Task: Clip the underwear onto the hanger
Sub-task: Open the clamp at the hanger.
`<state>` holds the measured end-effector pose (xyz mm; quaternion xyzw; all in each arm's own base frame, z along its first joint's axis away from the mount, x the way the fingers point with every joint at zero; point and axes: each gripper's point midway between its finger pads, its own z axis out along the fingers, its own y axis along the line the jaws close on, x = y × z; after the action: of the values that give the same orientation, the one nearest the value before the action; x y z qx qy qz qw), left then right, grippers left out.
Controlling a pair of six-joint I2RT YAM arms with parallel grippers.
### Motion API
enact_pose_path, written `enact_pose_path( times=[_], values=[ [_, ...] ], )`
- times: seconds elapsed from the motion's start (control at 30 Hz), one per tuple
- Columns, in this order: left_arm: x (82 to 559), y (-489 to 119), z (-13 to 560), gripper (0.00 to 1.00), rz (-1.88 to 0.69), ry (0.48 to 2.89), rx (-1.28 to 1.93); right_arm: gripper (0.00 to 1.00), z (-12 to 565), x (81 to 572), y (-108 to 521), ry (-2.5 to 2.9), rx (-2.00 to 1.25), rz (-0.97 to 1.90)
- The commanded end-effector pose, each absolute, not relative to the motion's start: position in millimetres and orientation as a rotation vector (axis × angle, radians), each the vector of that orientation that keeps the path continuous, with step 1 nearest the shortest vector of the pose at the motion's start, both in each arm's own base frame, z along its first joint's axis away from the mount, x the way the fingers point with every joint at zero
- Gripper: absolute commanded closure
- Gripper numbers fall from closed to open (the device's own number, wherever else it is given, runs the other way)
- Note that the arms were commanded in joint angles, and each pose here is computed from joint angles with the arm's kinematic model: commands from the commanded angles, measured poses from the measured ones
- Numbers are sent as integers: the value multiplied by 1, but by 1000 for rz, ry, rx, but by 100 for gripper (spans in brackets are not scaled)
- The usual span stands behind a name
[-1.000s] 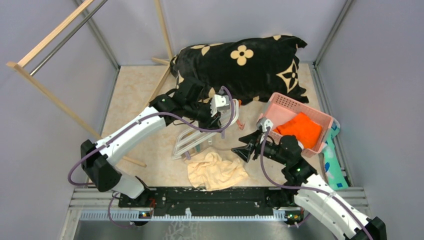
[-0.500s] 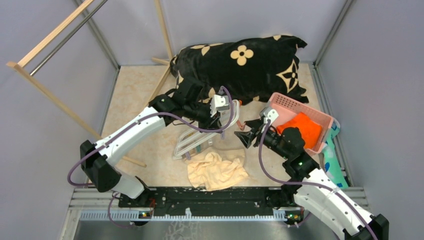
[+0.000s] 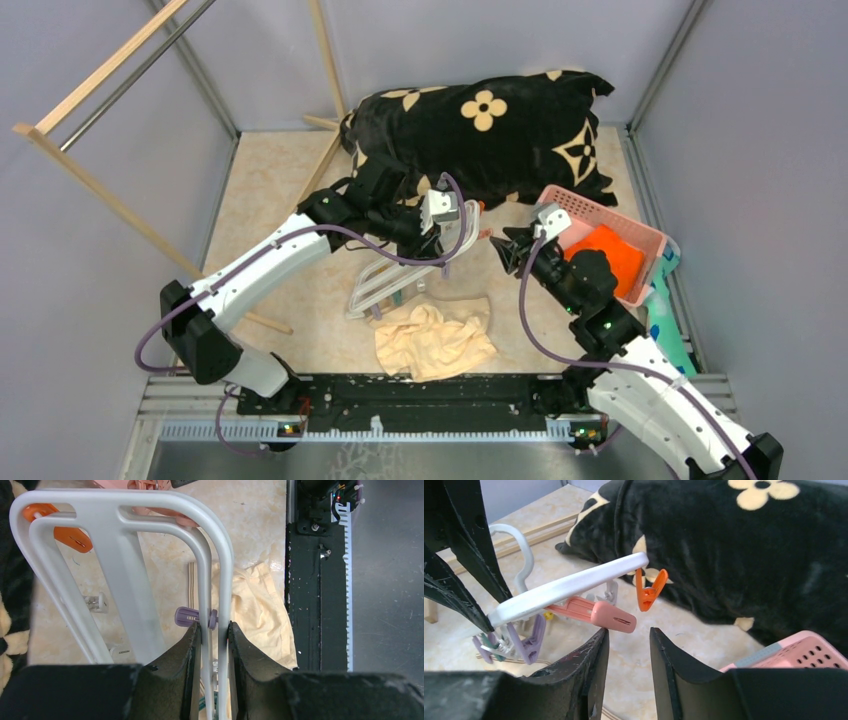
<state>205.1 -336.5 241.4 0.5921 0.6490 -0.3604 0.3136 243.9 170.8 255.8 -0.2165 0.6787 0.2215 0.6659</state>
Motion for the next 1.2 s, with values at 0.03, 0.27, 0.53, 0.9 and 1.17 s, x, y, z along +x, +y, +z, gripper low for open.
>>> enact_pose_path(
  times=[0.03, 0.27, 0.53, 0.9, 1.17],
  values=[
    [201, -338, 266, 100, -966, 1605, 1563, 52, 292, 252, 155, 1465, -409, 422],
    [203, -337, 265, 100, -952, 1611, 1555, 46, 274, 248, 169, 1563, -443, 498],
    [206, -338, 268, 100, -943, 1617, 1542, 47, 269, 187, 195, 1545, -592, 820],
    [208, -339, 265, 100, -938, 1629, 1540, 44, 267, 107, 243, 1322, -906, 1372],
    [207, -339, 266, 100, -943, 1626, 1544, 45, 238, 138, 263, 1454, -886, 1189]
  ],
)
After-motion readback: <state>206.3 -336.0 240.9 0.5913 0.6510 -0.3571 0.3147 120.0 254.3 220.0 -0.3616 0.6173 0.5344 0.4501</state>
